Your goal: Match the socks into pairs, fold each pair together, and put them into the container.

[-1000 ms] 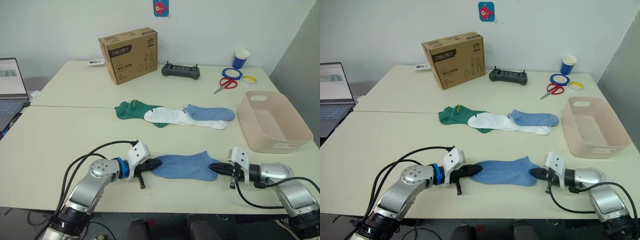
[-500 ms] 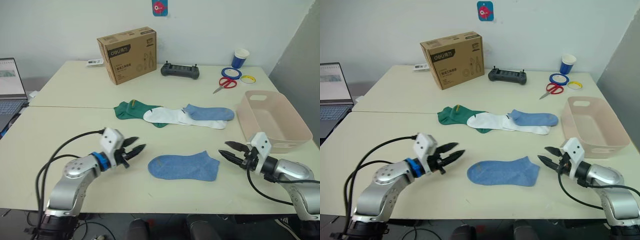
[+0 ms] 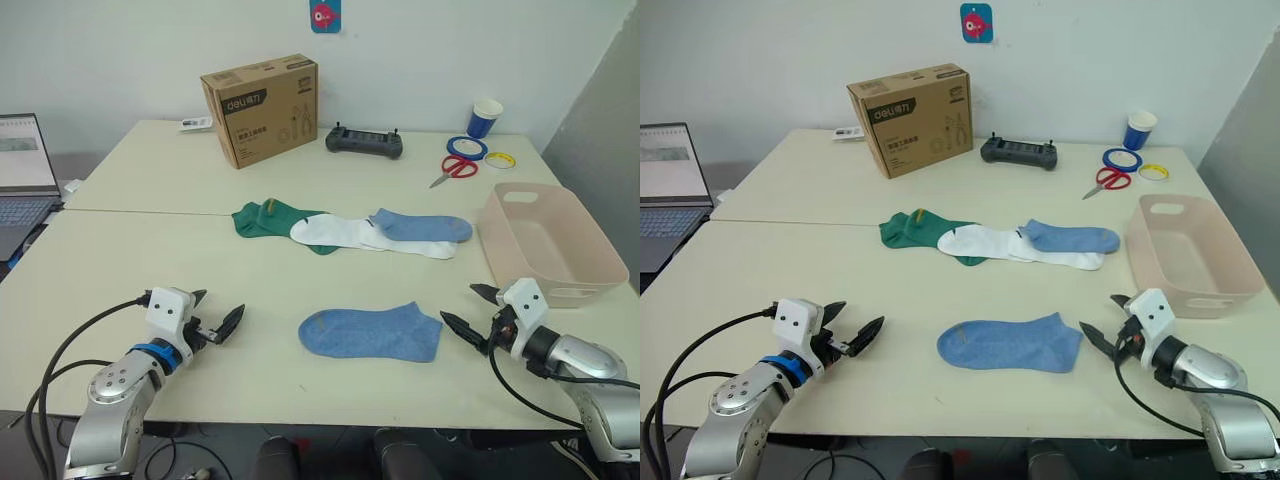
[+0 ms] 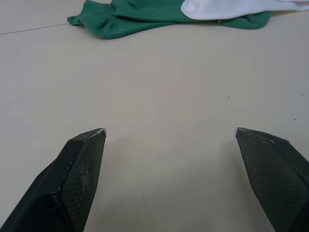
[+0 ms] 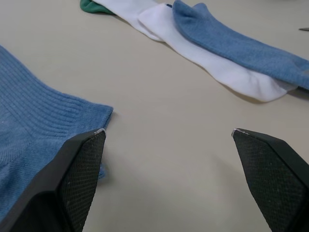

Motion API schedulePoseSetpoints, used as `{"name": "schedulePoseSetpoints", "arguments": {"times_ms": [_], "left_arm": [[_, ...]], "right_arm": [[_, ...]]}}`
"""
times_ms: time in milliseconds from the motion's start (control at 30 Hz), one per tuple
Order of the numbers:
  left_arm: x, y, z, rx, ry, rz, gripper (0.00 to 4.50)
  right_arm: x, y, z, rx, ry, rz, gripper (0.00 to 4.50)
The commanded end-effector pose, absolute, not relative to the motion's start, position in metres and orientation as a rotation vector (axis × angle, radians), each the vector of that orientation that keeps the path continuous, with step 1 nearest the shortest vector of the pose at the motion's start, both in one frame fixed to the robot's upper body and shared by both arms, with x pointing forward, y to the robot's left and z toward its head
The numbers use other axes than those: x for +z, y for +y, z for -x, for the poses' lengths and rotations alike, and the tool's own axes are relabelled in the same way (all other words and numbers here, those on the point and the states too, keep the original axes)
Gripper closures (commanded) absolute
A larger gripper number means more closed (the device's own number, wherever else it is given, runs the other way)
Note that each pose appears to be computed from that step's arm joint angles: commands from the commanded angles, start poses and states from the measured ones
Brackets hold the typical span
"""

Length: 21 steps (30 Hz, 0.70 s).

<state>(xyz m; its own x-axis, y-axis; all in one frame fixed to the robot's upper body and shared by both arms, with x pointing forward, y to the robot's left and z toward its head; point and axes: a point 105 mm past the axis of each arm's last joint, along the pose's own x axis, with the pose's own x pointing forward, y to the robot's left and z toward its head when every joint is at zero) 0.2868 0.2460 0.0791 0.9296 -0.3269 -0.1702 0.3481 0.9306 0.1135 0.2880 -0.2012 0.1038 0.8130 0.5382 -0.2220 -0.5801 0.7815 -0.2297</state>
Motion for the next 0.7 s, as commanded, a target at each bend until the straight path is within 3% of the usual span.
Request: {"name": "schedulePoseSetpoints", "arguments": {"times_ms": [33,233,400,700], "left_arm": [[0.109,0.229,-0.295,-0.430,0.055,-0.205,0.04],[0.140,0.198,-0.307,-0.590,-0.019,-0.231,0.04],[0.172,0.160,-0.318,-0.724,-0.095,-0.230,0.04],[0.193,0.127,-0.321,-0.808,-0.155,-0.205,0.04]], "right_arm": [[0.123,-0.198,-0.299,0.607,0.085,0.352,0.00],[0.131,-0.183,-0.317,0.641,0.051,0.425,0.00],[0.137,-0.165,-0.346,0.629,0.015,0.479,0.00],[0.135,-0.127,-0.394,0.620,-0.043,0.456,0.00]]}}
